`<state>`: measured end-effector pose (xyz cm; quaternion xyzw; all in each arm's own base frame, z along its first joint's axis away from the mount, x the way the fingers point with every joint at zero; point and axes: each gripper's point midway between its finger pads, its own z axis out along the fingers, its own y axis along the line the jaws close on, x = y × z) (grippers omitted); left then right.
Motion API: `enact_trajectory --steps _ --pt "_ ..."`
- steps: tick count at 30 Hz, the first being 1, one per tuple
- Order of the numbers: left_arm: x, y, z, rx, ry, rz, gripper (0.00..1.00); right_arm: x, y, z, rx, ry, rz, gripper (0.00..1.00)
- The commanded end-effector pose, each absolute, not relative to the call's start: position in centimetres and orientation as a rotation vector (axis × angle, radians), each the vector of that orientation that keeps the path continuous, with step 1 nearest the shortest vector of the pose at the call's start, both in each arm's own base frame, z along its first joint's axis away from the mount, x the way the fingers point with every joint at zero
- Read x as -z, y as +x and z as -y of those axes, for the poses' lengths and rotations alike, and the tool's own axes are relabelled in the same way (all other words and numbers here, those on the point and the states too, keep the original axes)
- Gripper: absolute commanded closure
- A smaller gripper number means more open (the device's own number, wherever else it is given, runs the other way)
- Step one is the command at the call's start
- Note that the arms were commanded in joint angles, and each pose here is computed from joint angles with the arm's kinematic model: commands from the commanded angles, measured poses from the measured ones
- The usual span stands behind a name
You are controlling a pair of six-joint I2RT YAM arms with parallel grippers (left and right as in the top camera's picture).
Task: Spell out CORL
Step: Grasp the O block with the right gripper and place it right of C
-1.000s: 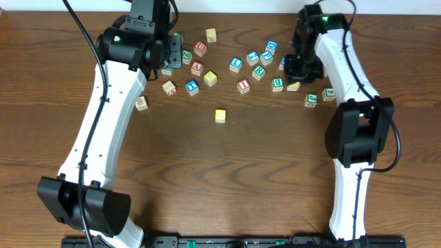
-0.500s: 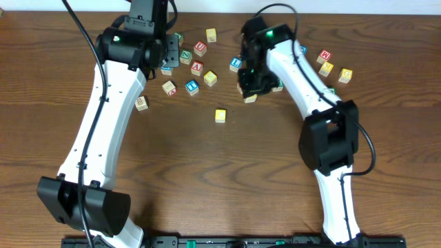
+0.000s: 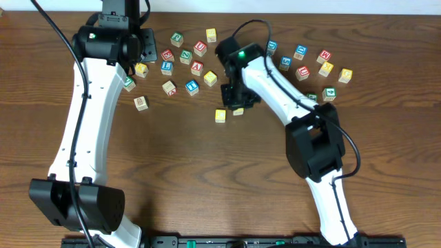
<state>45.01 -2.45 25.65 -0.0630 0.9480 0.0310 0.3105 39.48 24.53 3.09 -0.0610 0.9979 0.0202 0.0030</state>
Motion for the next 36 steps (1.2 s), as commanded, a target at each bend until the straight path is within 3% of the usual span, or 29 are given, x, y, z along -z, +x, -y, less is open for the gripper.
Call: enact_trajectory --steps 1,6,9,18,21,29,36 --pt "-26.0 45.0 2.2 -0.096 -0.176 -2.493 0.47 -2.3 38.9 -24.3 0.001 -0.086 -3.138 0.88" --pt "-25.9 44.9 2.1 -0.097 -0.176 -2.497 0.47 -1.7 38.5 -24.7 0.001 -0.064 -3.14 0.88" --pt "-25.9 44.9 2.2 -0.093 -0.177 -2.499 0.47 -1.7 38.5 -24.9 -0.009 -0.065 -3.139 0.77" --pt "-25.7 44.5 2.2 -0.094 -0.177 -2.515 0.47 -1.7 37.9 -25.9 -0.024 -0.099 -3.143 0.72" --pt "-25.6 44.5 2.2 -0.095 -0.177 -2.518 0.47 -1.7 37.6 -26.1 -0.02 -0.113 -3.145 0.65" --pt "-25.5 44.3 2.2 -0.097 -0.177 -2.526 0.47 -1.8 37.3 -25.9 -0.006 -0.113 -3.159 0.57" --pt "-25.5 44.2 2.2 -0.098 -0.177 -2.529 0.47 -6.0 39.4 -24.9 -0.038 -0.132 -3.123 0.55"
